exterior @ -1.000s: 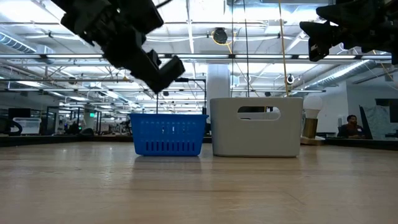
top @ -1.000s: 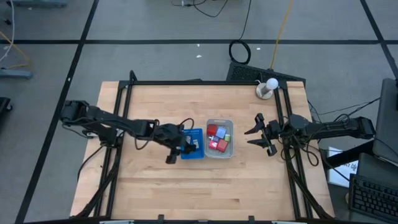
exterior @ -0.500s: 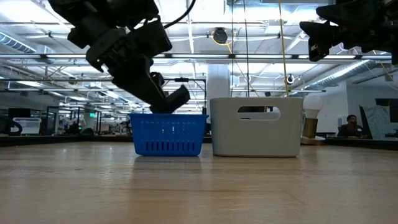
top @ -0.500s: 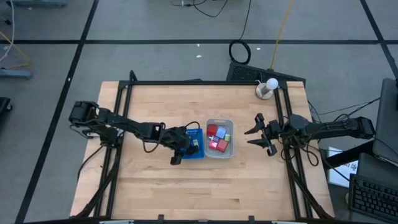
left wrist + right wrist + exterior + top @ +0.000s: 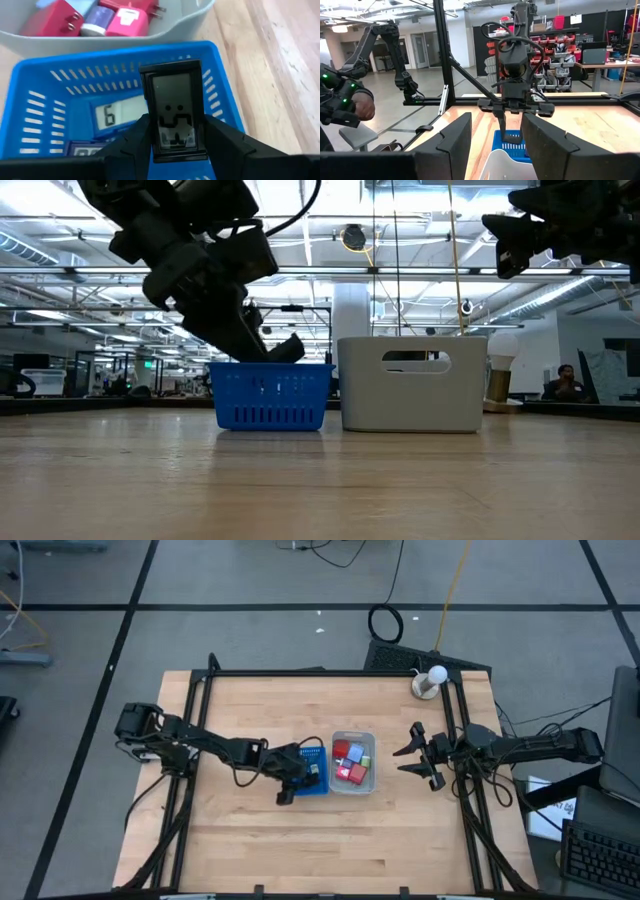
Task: Pick & Place Office items
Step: Put the black digital timer into the blue bin
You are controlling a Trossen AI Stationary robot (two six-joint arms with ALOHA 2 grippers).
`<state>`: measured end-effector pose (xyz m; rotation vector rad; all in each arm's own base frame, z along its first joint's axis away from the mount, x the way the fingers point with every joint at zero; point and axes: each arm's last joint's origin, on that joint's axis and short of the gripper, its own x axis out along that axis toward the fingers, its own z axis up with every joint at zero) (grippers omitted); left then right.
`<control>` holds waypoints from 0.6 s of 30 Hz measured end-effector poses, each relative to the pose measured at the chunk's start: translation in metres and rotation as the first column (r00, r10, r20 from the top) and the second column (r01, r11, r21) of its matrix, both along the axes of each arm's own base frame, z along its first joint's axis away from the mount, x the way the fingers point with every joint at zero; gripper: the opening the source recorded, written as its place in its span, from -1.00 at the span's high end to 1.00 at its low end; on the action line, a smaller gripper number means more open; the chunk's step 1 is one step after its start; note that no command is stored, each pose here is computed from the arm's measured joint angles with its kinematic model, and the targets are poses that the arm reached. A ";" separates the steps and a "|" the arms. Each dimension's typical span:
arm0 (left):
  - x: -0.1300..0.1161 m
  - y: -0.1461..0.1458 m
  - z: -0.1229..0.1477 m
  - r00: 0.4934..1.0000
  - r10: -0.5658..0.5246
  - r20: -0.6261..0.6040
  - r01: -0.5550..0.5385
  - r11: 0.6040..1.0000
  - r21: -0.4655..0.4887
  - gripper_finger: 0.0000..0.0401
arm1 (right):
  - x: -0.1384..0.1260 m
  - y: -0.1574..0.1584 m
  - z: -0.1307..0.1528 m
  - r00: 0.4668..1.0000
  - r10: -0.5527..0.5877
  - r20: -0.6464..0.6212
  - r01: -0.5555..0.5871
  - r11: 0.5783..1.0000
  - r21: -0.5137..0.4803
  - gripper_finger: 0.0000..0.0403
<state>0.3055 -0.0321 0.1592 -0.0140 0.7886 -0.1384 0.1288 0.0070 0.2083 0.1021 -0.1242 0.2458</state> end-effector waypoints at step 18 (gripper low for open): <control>0.001 0.000 0.001 1.000 0.016 0.013 -0.016 1.000 -0.005 0.10 | 0.000 0.000 0.000 1.000 0.000 -0.001 0.000 1.000 0.000 0.18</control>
